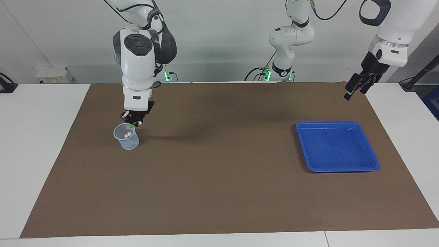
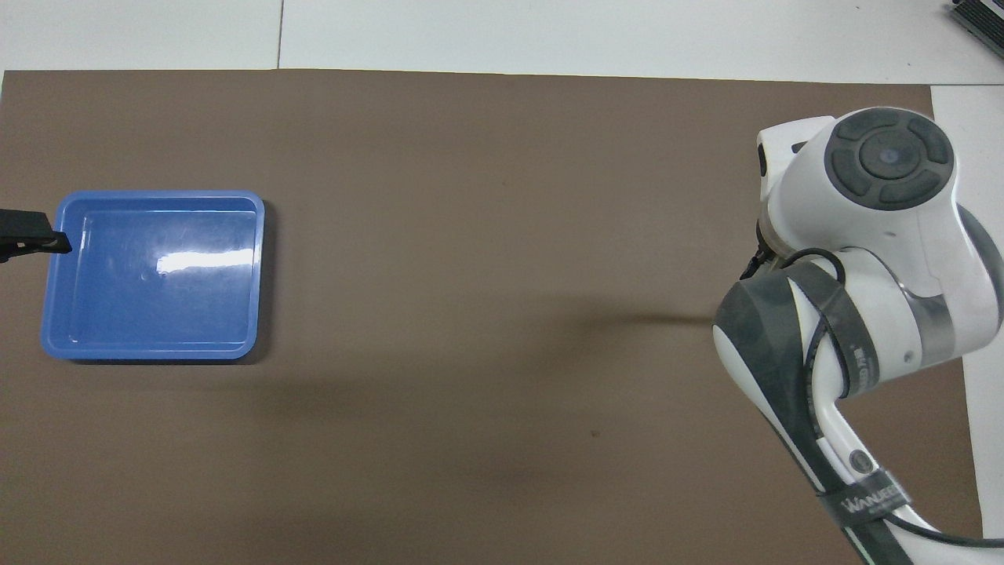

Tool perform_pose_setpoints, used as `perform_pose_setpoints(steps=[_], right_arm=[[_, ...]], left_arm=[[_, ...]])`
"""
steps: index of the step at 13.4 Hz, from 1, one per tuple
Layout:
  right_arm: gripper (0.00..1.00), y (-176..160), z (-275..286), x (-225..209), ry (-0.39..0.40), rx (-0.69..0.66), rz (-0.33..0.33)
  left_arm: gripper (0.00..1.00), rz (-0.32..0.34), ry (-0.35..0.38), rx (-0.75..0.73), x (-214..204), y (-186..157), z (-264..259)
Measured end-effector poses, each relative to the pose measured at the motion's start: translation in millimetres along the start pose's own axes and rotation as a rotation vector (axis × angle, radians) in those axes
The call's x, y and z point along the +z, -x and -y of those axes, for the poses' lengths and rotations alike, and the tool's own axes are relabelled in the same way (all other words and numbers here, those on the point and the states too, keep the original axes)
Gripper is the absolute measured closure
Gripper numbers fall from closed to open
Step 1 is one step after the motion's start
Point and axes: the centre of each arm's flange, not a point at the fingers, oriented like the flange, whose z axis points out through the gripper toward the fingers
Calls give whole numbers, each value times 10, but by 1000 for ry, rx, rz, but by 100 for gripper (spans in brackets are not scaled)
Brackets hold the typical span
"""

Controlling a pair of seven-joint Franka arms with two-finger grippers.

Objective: Transfer and insert pens with both arms
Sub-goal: 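Carry the green pen to the cup while the left gripper returns, then lower the green pen into the white cup and open the right gripper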

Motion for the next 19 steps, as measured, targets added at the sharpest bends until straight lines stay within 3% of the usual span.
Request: perform_pose_setpoints(steps=[4, 8, 9, 12, 14, 15, 19], right_arm=[[81, 218, -41, 466, -1, -8, -21], [81, 366, -2, 560, -6, 3, -21], [73, 394, -18, 570, -7, 9, -19], [36, 448, -50, 552, -32, 39, -39], [9, 505, -44, 373, -59, 70, -70], [0, 551, -35, 244, -77, 86, -83], [0, 724, 81, -60, -185, 167, -80]], left_arm=[[0, 28, -46, 152, -42, 30, 31], [0, 49, -63, 251, -1, 63, -58], [0, 57, -64, 264, 12, 76, -120], [0, 89, -70, 299, -161, 43, -313], [0, 91, -88, 339, -242, 34, -505], [0, 91, -89, 355, -242, 41, -589], [0, 98, -88, 385, -200, 61, -752]])
